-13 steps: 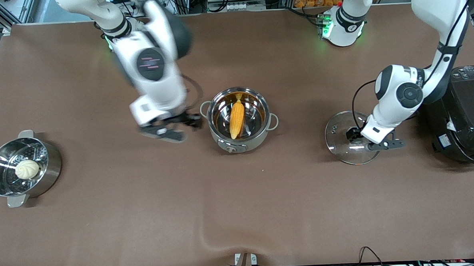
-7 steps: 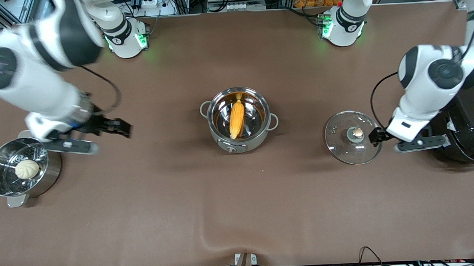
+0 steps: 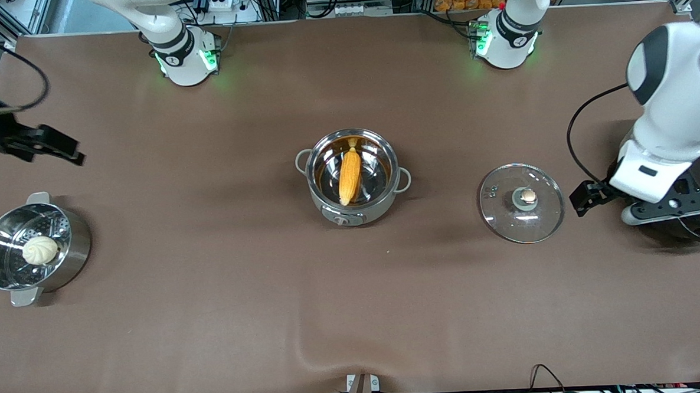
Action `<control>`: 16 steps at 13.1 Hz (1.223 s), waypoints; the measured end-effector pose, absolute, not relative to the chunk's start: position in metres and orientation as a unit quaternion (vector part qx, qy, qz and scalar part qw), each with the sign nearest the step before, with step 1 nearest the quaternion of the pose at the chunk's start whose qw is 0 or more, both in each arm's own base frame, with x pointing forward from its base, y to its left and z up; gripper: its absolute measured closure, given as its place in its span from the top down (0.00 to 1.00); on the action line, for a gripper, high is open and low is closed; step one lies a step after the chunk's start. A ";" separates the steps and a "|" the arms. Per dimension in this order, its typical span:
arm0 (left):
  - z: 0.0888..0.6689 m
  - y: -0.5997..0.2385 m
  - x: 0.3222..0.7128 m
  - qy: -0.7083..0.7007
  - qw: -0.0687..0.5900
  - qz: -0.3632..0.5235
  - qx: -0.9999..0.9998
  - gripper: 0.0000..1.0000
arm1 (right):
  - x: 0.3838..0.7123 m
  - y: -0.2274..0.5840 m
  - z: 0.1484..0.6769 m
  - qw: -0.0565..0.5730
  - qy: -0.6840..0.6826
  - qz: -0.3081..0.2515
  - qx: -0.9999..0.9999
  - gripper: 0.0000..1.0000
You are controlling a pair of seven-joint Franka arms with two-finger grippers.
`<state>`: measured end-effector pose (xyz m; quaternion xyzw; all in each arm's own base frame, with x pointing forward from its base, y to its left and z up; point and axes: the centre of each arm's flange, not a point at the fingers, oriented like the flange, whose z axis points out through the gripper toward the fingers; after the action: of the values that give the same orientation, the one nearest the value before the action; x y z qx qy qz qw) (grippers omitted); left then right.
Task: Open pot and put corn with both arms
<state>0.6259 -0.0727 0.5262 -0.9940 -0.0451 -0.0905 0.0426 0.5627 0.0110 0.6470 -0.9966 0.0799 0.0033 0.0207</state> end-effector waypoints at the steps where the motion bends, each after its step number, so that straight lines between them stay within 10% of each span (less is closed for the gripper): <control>1: 0.544 -0.071 0.625 -0.047 0.040 -0.083 -0.995 1.00 | 0.562 0.001 0.650 0.021 0.080 0.001 -0.997 1.00; 16: 0.641 -0.053 0.556 -0.023 0.006 -0.009 -1.000 1.00 | 0.544 -0.032 0.653 0.001 0.015 0.062 -0.998 1.00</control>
<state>0.5558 -0.0535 0.6408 -0.9997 -0.0226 -0.0085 0.0063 0.5441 -0.0320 0.6526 -0.9979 0.0150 0.0623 0.0006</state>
